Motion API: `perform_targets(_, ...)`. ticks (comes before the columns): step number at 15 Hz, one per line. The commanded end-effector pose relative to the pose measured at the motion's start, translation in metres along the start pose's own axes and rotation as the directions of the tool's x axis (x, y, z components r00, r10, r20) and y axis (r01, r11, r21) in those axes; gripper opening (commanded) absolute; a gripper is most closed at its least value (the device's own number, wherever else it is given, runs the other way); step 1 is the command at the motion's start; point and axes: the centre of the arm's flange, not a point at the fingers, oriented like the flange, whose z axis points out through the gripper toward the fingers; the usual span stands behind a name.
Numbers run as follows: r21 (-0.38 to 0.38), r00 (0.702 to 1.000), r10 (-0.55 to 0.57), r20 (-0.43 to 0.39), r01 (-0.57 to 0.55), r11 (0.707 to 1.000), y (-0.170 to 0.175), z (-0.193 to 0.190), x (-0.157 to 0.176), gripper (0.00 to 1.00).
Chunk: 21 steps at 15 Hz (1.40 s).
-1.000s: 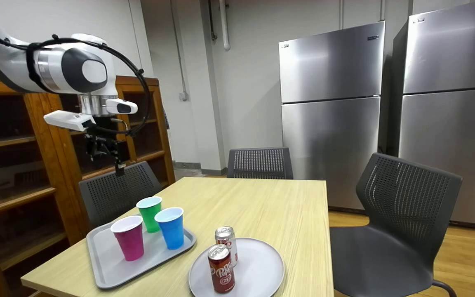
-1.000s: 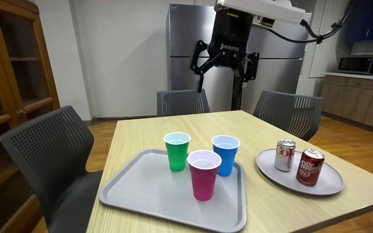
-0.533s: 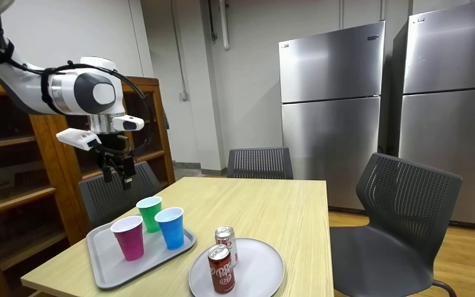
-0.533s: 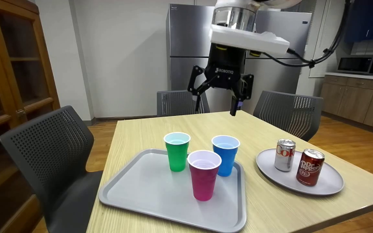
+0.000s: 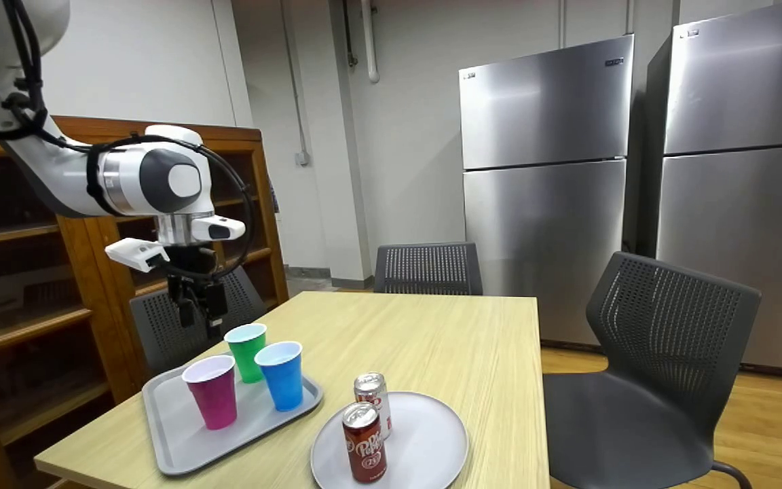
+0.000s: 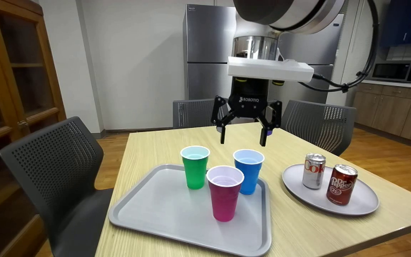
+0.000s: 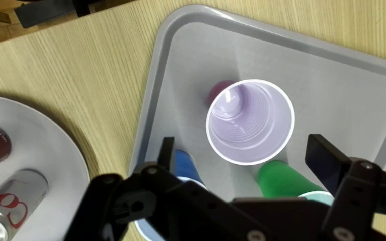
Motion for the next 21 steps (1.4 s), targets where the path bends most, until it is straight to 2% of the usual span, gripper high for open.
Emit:
perform_targets(1, -0.033, 0.999, 0.038, -0.008, -0.038, 0.999, 0.0, 0.007, 0.003, 1.0)
perform_targets(10, -0.091, 0.998, 0.069, 0.0, -0.069, 0.993, 0.01, 0.041, 0.004, 1.0)
perform_targets(21, -0.072, 0.995, 0.093, -0.044, -0.096, 0.993, -0.002, 0.083, 0.01, 1.0)
